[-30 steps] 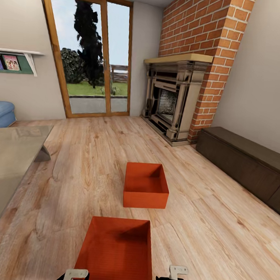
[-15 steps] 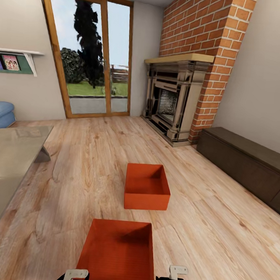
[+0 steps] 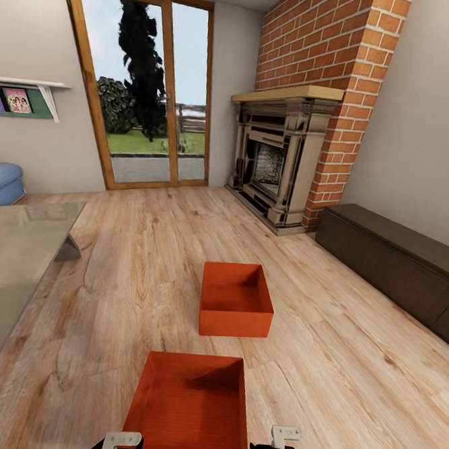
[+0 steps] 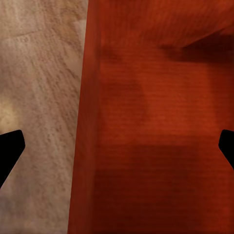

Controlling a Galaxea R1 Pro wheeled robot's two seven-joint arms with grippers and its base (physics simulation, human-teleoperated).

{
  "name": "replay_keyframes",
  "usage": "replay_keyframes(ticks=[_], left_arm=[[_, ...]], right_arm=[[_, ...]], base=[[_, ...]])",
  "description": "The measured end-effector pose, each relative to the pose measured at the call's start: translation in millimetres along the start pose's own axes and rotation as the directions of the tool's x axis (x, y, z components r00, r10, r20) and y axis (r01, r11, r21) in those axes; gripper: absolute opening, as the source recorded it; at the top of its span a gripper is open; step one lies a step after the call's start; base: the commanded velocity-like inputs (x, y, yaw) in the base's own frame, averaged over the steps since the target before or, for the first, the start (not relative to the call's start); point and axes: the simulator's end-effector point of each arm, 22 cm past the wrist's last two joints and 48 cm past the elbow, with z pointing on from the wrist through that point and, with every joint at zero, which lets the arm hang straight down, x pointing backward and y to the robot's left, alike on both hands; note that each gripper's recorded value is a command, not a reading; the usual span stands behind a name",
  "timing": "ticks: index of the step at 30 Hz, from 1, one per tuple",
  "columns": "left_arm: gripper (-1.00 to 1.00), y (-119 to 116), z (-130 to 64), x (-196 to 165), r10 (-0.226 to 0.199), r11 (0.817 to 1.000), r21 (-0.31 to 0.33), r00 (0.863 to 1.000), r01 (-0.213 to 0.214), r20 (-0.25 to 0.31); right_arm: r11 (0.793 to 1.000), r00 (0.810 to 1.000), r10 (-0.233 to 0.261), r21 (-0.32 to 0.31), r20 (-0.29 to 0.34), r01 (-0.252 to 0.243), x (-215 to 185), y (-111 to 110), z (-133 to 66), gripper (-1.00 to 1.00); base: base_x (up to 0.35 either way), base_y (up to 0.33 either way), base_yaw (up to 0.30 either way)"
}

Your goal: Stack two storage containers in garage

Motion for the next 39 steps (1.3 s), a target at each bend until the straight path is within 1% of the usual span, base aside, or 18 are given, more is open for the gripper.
replay_keyframes(ticks=[10,18,39], left_arm=[[1.0,0.0,0.0,0.0,0.0,1.0,0.0,1.0,0.0,0.0],[1.0,0.0,0.0,0.0,0.0,1.0,0.0,1.0,0.0,0.0],[1.0,0.0,0.0,0.2,0.0,1.0,0.0,1.0,0.0,-0.001]], right_arm=[[1.0,1.0,0.0,0.0,0.0,0.0,0.0,0.0,0.0,1.0],[1.0,1.0,0.0,0.0,0.0,0.0,0.0,0.0,0.0,1.0],[1.0,1.0,0.001,0.0,0.0,-0.001,0.0,-0.1,0.0,1.0]], base=[[-0.006,0.004,0.0],[-0.096,0.074,0.0],[-0.004,0.003,0.0]])
